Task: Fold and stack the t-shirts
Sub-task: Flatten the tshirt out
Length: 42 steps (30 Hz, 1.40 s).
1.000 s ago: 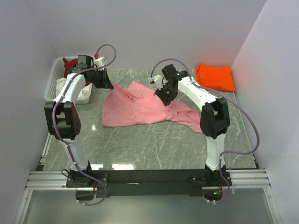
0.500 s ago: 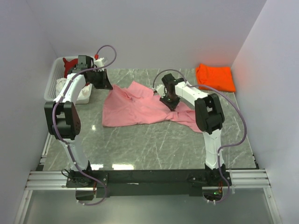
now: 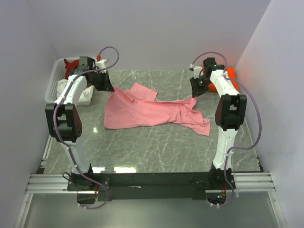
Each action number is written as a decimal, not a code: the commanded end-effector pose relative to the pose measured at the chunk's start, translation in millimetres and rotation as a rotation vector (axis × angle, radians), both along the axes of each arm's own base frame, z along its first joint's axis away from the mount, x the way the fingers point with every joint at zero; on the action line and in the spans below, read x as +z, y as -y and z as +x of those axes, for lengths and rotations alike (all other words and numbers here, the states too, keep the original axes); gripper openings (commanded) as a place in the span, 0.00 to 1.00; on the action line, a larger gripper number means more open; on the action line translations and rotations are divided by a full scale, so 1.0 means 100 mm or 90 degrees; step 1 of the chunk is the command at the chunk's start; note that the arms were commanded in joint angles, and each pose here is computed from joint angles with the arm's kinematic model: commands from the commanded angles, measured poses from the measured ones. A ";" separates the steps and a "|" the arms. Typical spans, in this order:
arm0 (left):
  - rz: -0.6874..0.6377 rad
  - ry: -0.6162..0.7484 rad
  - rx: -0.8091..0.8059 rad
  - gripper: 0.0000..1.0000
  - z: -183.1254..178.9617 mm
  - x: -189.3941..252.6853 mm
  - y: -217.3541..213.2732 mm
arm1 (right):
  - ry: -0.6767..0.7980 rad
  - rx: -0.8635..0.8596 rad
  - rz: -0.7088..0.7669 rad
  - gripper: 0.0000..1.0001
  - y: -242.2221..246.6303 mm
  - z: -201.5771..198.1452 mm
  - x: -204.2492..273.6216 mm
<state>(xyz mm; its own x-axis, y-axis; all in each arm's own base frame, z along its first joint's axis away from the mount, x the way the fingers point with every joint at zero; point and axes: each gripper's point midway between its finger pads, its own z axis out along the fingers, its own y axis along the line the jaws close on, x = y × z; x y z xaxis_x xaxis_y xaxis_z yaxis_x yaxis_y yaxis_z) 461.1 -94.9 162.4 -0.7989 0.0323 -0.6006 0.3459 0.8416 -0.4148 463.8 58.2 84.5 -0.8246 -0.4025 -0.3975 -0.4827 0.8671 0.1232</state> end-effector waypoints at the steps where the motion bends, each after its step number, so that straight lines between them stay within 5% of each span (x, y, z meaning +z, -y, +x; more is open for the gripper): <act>1: -0.009 0.014 -0.004 0.00 0.06 0.09 0.02 | -0.042 -0.073 0.103 0.40 -0.05 0.09 0.06; 9: -0.003 0.011 -0.004 0.00 0.08 0.09 0.01 | 0.048 -0.061 0.101 0.56 0.09 0.34 0.30; 17: -0.004 0.012 -0.013 0.01 0.14 0.09 0.02 | 0.026 -0.006 -0.022 0.49 0.20 0.30 -0.11; 29: 0.012 -0.003 -0.046 0.00 0.14 0.02 0.00 | -0.031 0.035 -0.109 0.52 0.41 0.20 -0.52; 36: 0.018 -0.015 -0.060 0.01 0.14 -0.03 0.00 | -0.053 0.053 -0.096 0.41 0.39 0.12 -0.65; 42: 0.006 -0.005 -0.058 0.01 0.20 0.01 0.03 | -0.080 0.087 -0.038 0.18 0.23 0.01 -0.55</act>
